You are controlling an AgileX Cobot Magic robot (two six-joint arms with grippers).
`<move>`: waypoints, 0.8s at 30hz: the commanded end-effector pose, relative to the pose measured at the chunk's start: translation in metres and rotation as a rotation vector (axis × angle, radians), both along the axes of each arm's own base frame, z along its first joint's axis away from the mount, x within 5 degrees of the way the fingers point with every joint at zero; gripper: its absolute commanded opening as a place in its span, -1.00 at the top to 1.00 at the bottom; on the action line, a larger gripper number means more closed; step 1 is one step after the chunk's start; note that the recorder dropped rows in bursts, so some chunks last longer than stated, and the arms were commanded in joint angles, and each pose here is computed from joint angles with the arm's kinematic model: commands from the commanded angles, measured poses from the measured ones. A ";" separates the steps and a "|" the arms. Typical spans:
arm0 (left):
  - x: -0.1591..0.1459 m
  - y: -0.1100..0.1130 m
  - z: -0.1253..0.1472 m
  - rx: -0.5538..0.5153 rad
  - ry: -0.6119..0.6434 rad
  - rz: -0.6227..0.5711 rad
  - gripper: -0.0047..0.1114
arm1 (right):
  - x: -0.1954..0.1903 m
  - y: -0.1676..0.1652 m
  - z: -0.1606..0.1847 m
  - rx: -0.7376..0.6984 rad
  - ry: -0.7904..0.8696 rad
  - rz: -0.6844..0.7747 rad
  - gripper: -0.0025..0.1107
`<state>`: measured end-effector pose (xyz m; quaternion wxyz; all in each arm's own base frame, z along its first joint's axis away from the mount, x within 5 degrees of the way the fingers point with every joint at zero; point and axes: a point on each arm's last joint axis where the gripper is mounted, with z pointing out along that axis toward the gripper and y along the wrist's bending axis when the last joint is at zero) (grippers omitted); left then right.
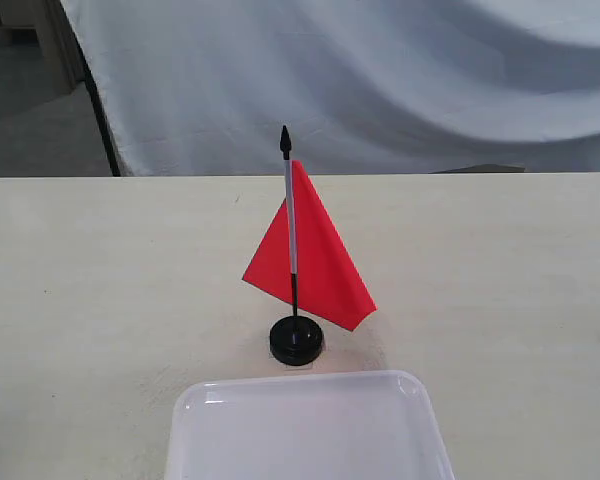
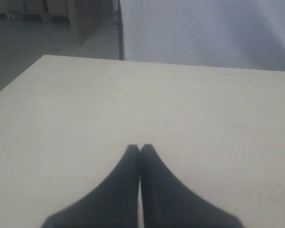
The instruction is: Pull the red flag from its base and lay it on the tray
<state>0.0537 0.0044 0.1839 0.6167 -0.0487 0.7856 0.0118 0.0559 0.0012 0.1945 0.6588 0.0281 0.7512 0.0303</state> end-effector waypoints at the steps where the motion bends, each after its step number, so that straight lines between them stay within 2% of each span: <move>1: 0.000 0.000 0.000 0.001 -0.002 0.002 0.92 | 0.000 0.000 -0.001 -0.006 -0.003 0.004 0.97; 11: 0.000 0.000 0.000 0.001 -0.002 0.002 0.92 | 0.000 0.000 0.003 -0.007 -0.042 0.000 0.97; 14: 0.000 0.000 0.000 0.001 -0.002 0.002 0.92 | 0.000 -0.001 0.017 -0.007 -0.199 -0.014 0.97; 18: 0.000 0.000 0.000 0.001 -0.002 0.002 0.92 | -0.005 -0.004 0.043 -0.007 -0.495 -0.041 0.97; 21: 0.000 0.000 0.000 0.001 -0.002 0.002 0.92 | -0.011 -0.005 0.055 -0.005 -0.634 -0.054 0.97; 23: 0.000 0.000 0.000 0.001 -0.002 0.002 0.92 | -0.013 -0.005 0.059 0.047 -0.689 -0.047 0.97; 24: 0.000 0.000 0.000 0.001 -0.002 0.002 0.92 | -0.014 -0.005 0.060 0.121 -0.709 -0.032 0.97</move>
